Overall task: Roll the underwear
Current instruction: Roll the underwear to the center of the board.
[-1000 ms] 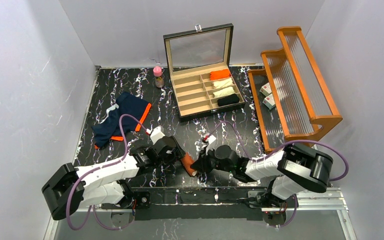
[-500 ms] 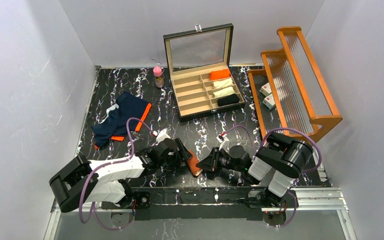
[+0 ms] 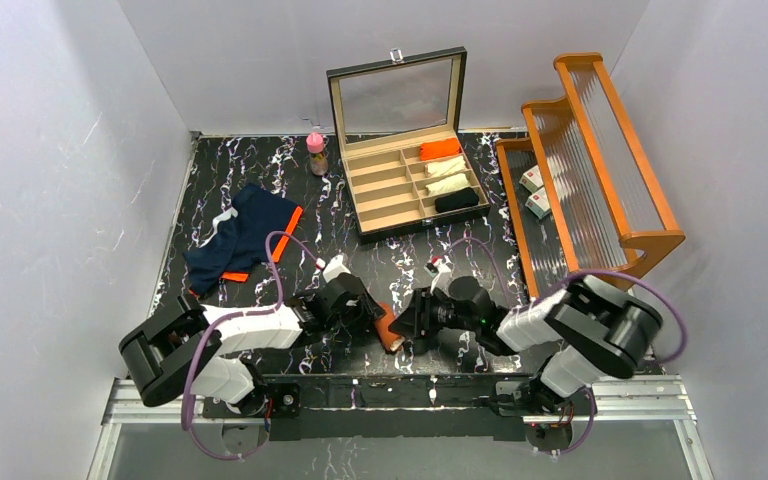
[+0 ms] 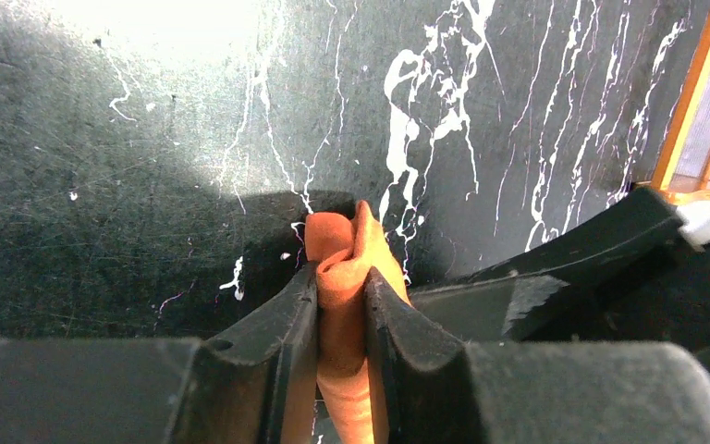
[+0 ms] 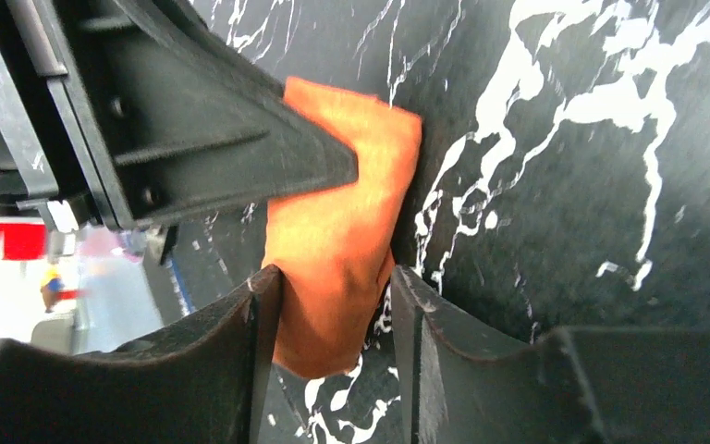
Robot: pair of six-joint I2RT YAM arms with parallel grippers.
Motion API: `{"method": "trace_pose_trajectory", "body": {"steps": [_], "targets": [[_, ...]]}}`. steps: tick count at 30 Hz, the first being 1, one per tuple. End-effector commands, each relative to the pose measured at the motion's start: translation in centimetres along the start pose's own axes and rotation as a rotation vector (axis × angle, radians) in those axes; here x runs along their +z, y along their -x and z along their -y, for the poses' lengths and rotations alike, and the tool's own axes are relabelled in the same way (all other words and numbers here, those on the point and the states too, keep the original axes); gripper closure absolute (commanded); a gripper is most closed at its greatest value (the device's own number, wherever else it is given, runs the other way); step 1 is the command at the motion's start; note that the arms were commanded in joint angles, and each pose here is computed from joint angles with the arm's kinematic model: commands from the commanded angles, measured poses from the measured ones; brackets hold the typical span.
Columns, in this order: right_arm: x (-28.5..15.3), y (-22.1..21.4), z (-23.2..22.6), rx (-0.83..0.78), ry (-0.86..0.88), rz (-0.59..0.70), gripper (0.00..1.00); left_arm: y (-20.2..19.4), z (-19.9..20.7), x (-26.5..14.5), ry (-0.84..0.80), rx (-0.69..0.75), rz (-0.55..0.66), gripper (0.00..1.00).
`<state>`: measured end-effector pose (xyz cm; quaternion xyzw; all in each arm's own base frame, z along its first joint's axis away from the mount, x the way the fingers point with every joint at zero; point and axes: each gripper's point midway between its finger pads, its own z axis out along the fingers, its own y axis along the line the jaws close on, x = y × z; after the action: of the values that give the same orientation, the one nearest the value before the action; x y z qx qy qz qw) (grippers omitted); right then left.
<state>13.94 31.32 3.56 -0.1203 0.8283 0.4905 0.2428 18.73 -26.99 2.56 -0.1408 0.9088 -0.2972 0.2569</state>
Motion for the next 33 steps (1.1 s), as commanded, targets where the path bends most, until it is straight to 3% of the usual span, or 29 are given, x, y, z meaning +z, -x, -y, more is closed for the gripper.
{"method": "trace_pose_trajectory", "body": {"steps": [1,8,14,24,33], "targets": [[-1.0,1.2,2.4,-0.21,-0.197,-0.059,0.43,-0.1,-2.7,-0.5,0.108,0.034,0.011,0.83],[-1.1,4.2,-0.8,-0.522,-0.185,-0.068,0.38,1.4,-2.7,-1.8,0.178,0.006,0.06,0.86],[-0.2,4.1,-4.5,-0.692,-0.175,-0.003,0.37,2.2,-3.1,-2.5,0.237,-0.019,0.085,0.87],[2.0,2.2,-7.5,-0.71,-0.067,0.036,0.35,2.5,-2.8,-2.8,0.237,-0.063,0.099,0.89],[4.1,-0.1,-5.5,-0.656,-0.077,-0.029,0.34,2.7,-2.8,-3.2,0.236,-0.103,0.116,0.89]]}}
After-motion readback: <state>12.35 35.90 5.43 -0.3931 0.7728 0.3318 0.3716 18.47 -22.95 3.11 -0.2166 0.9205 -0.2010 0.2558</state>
